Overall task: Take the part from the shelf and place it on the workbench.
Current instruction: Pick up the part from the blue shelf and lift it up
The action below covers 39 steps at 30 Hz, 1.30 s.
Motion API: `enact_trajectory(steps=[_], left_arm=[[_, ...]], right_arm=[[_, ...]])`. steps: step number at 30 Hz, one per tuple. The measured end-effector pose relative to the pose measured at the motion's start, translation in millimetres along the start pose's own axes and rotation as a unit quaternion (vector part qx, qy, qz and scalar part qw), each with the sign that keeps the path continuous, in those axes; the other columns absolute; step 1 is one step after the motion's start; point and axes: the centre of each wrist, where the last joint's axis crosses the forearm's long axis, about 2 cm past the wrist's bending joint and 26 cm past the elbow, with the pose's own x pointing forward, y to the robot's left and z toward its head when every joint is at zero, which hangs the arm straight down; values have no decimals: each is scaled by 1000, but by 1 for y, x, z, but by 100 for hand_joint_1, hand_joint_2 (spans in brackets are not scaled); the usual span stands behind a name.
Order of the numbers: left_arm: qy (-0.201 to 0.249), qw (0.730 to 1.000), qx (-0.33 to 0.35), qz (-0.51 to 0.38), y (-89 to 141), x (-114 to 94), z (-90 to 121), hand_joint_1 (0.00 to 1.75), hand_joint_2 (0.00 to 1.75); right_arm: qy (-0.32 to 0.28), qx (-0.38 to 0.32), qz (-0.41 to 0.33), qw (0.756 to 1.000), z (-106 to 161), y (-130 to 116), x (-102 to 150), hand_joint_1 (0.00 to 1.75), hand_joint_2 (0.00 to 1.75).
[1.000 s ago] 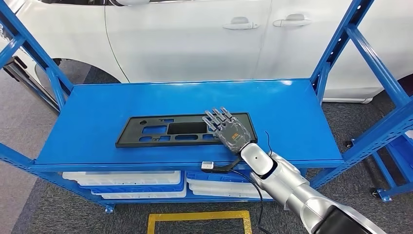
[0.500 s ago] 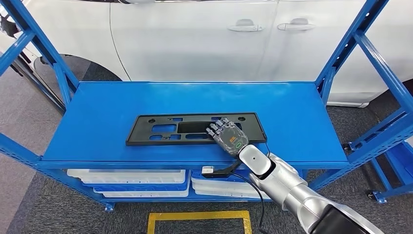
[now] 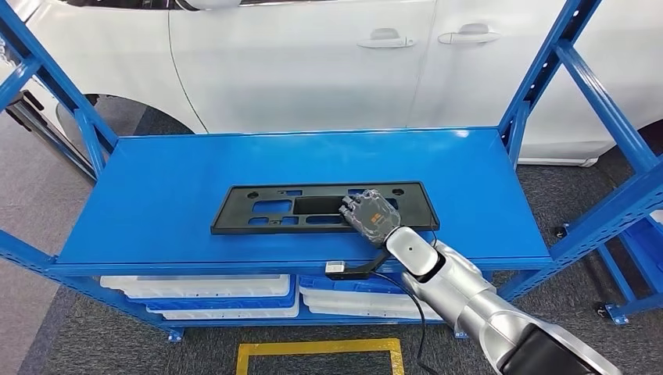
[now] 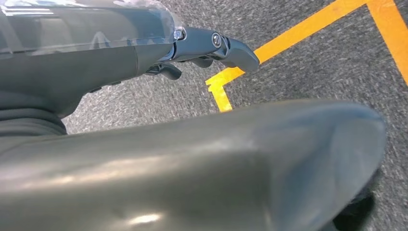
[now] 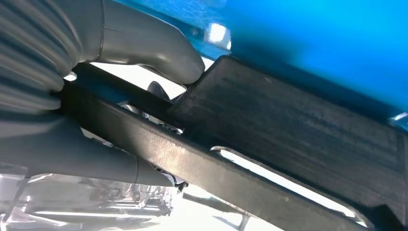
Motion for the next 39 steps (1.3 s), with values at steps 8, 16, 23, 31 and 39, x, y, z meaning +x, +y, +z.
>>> enact_trajectory(steps=[8,16,23,31,39], left_arm=[[-1,1000,0,1,1,2,0,0,0],[-6,1000,6,5,0,0,0,0,0],[-7,1000,9,8,-1,0,0,0,0],[-6,1000,19,14,-1,0,0,0,0],[-7,999,31,21,3,2,-1,0,0]], right_arm=[[-5,8,-139,990,-16,-31,-30,141,175],[-1,-97,-224,970,-38,-114,-90,87,175],[-86,-191,-411,887,-36,-172,-120,110,175],[-224,-242,-610,721,-25,-175,-90,114,175],[-315,-234,-701,596,-10,-165,-35,145,175]])
